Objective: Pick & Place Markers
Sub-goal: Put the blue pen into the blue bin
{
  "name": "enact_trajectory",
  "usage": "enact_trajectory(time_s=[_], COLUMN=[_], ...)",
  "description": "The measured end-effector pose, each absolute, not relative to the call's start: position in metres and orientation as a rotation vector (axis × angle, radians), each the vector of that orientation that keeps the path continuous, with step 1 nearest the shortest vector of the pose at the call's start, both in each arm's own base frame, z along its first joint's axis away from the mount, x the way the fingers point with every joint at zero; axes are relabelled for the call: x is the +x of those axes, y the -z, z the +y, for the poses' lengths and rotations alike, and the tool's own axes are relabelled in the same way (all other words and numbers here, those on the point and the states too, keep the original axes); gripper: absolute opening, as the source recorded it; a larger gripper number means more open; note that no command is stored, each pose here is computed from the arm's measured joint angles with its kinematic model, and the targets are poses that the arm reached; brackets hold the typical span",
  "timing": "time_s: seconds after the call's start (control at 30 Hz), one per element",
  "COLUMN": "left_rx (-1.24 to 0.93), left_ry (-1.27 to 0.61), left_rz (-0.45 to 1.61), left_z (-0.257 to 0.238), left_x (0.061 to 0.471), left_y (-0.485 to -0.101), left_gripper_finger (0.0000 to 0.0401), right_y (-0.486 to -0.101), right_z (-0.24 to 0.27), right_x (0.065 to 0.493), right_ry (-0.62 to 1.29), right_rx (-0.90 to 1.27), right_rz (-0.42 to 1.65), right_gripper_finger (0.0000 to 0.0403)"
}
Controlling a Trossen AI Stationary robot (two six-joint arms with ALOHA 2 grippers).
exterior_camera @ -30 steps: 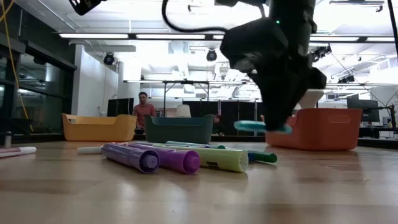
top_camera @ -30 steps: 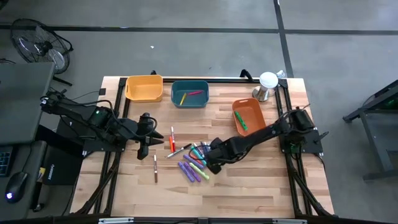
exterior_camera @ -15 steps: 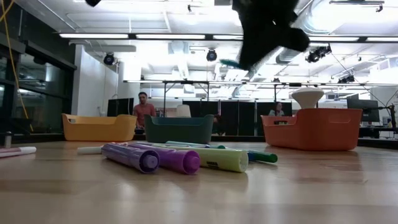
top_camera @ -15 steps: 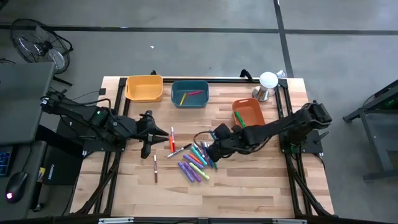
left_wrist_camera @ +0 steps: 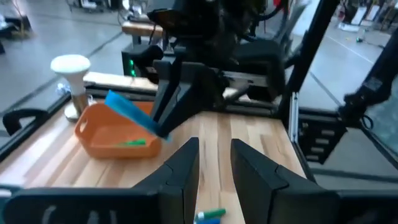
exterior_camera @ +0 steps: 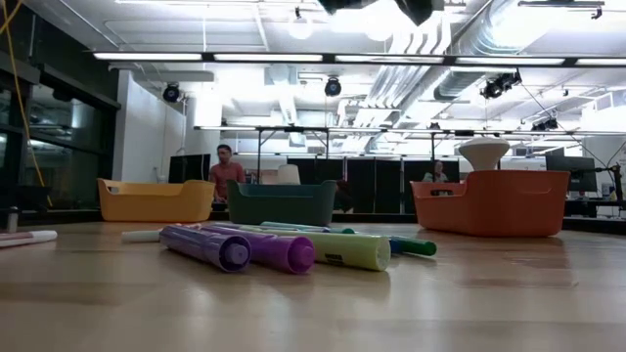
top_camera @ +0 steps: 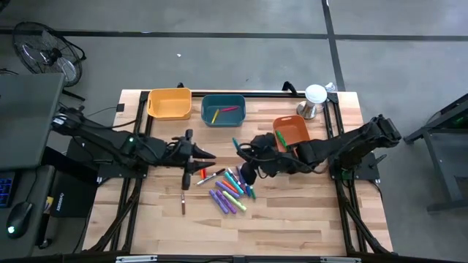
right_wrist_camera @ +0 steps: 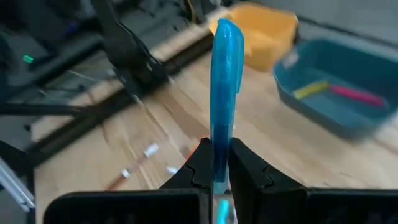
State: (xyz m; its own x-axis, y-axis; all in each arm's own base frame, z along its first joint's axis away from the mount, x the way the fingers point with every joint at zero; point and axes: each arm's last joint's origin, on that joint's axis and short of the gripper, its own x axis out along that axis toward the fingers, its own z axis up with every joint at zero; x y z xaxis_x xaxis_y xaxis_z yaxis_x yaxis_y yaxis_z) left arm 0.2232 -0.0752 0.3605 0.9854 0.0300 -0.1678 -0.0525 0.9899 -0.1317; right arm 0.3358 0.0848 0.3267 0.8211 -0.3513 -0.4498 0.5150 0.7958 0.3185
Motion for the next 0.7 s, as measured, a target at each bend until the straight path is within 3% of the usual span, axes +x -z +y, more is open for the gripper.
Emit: enact_trajectory(time_s=[0.7], left_rx=[-0.229], left_ry=[-0.216], left_rz=[-0.006], left_z=[-0.080], left_x=[0.250], left_y=[-0.361], left_gripper_finger=[0.0090], right_y=[-0.362], right_z=[0.101], right_x=[0.329], right_ry=[0.282], right_rx=[0.217], right_rz=[0.226], right_gripper_finger=[0.0019])
